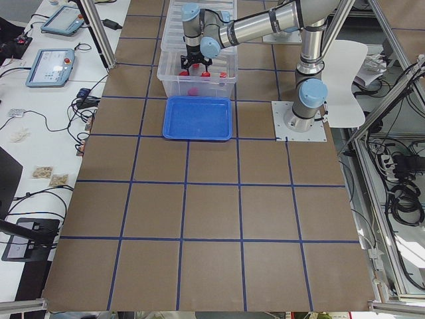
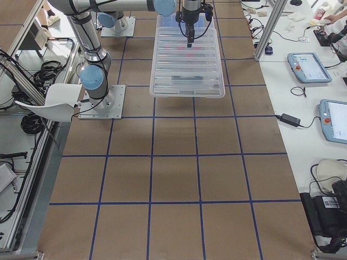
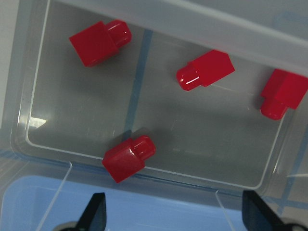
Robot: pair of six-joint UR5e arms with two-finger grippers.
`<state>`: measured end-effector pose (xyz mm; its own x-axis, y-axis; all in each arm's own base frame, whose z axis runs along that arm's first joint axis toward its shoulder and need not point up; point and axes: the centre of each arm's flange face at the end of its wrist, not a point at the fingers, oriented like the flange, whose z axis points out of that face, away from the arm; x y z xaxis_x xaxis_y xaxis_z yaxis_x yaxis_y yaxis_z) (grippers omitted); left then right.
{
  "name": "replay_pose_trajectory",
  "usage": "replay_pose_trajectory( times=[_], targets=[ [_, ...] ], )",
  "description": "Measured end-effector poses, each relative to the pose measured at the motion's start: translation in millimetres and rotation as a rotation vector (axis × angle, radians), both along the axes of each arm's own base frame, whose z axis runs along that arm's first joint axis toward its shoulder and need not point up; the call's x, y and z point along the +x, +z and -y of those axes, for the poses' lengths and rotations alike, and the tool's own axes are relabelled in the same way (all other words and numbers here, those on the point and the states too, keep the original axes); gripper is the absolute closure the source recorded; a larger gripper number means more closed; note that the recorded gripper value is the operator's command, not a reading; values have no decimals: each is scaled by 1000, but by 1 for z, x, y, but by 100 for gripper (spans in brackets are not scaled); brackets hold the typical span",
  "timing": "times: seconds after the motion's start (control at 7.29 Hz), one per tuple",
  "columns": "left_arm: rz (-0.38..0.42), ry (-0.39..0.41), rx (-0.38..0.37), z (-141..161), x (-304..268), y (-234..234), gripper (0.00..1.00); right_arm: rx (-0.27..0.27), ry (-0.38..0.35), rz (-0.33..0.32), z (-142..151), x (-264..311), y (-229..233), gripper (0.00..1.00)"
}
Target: Place red block in blue tray from box
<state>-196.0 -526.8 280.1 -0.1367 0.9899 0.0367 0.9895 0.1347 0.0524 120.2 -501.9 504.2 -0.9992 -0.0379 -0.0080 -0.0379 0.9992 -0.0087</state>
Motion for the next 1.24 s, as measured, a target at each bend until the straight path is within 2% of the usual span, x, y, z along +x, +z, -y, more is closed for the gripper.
replay_pose_trajectory(
  times=[0.41,0.96,1.24],
  targets=[
    [20,-94,-14,1,4,-13,0,1,-14,-3,-2,13,-2,0],
    [36,-119,-1,9,4,-46,0,5,-11,-9,-1,15,-6,0],
    [33,-172,-4,14,3,-63,0,5,-11,-11,0,15,-6,0]
  ],
)
